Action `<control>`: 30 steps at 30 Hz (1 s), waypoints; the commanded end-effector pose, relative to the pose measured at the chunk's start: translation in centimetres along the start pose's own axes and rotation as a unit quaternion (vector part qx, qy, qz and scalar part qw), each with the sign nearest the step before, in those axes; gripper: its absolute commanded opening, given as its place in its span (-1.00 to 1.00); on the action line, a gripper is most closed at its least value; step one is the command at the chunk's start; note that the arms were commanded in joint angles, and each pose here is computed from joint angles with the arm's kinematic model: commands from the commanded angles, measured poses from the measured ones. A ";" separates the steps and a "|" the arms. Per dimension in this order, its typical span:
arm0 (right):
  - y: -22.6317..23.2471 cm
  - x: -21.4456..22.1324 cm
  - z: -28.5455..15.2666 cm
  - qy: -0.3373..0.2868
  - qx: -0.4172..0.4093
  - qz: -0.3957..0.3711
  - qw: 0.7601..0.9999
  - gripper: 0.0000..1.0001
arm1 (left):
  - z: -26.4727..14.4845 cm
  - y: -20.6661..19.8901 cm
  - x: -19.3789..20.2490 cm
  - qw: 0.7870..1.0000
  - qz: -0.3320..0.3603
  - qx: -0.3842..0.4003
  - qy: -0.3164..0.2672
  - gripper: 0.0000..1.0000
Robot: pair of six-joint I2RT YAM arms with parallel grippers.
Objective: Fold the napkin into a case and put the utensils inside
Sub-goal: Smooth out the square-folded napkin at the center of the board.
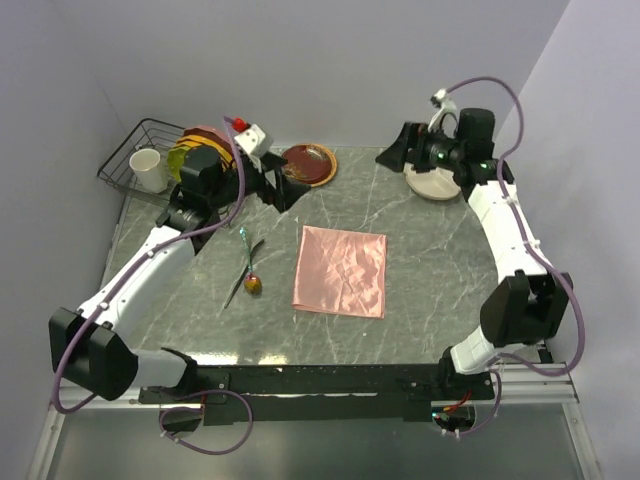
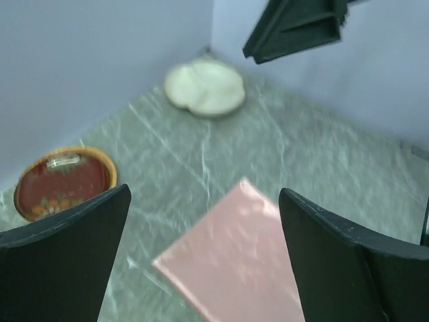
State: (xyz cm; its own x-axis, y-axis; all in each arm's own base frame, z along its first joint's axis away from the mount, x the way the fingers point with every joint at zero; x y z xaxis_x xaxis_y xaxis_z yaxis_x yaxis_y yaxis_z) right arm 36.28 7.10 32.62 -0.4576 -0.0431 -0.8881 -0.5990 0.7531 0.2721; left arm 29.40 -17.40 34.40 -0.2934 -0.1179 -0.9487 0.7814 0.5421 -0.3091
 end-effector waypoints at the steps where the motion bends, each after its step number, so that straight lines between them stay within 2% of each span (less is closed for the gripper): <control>1: -0.2 -1.2 1.0 -0.045 -0.090 0.083 0.992 1.00 | 2.7 1.5 0.2 0.995 -0.088 -0.022 -0.029 0.99; 2: -1.2 -0.6 2.8 -0.045 -0.133 0.106 0.984 1.00 | 4.2 2.2 0.3 0.994 -0.112 -0.002 -0.005 0.99; 3: -0.8 -0.1 3.7 -0.017 -0.158 0.195 0.968 1.00 | 4.8 2.4 0.8 0.990 -0.138 0.015 0.016 0.99; 4: -0.7 0.7 4.6 0.001 -0.162 0.221 0.962 1.00 | 5.5 2.3 1.0 0.979 -0.202 0.027 0.020 0.99; 6: 0.2 2.7 5.5 0.002 -0.145 0.241 0.960 1.00 | 6.8 3.1 3.6 0.958 -0.282 0.043 0.036 0.99; 7: 0.6 3.4 5.6 0.006 -0.150 0.256 0.955 1.00 | 7.1 3.1 4.4 0.942 -0.329 0.059 0.022 0.99; 9: 1.0 6.0 6.3 0.033 -0.170 0.317 0.932 1.00 | 8.0 3.6 6.6 0.910 -0.405 0.076 0.052 0.99; 11: 1.1 8.2 7.2 0.041 -0.179 0.349 0.919 1.00 | 8.9 4.3 8.7 0.891 -0.437 0.101 0.077 0.99; 13: 1.3 9.7 8.3 0.057 -0.185 0.364 0.911 1.00 | 9.9 5.3 11.0 0.857 -0.493 0.104 0.104 0.99; 14: 1.3 10.1 8.9 0.057 -0.192 0.366 0.909 1.00 | 10.1 5.5 11.3 0.855 -0.493 0.124 0.104 0.99; 16: 0.8 11.3 10.3 0.067 -0.196 0.374 0.904 1.00 | 11.0 6.4 13.0 0.833 -0.527 0.122 0.119 0.99; 22: -0.8 13.7 13.4 0.083 -0.185 0.402 0.893 1.00 | 12.7 8.5 16.0 0.808 -0.557 0.135 0.135 0.99; 30: -2.2 15.7 16.0 0.101 -0.182 0.410 0.888 1.00 | 13.9 10.5 18.8 0.802 -0.571 0.107 0.139 0.99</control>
State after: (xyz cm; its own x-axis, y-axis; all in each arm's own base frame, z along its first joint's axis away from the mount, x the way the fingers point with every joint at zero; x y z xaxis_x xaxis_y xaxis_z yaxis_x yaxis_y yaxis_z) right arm 39.35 14.80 10.99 -0.9426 0.2872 -0.1704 -0.0640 0.3455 0.9362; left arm 38.59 -25.29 11.53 -0.9690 -0.2377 0.0669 -0.0917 0.0951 -0.9912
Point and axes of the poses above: each gripper's point midway between its finger pads, its own z axis out along the fingers, its own y axis along the line the jaws close on, x = y × z, the point moved 10 cm from there along -z, back along the fingers, and after that the axes turned 13 degrees about -z, right-handed, at the moved point
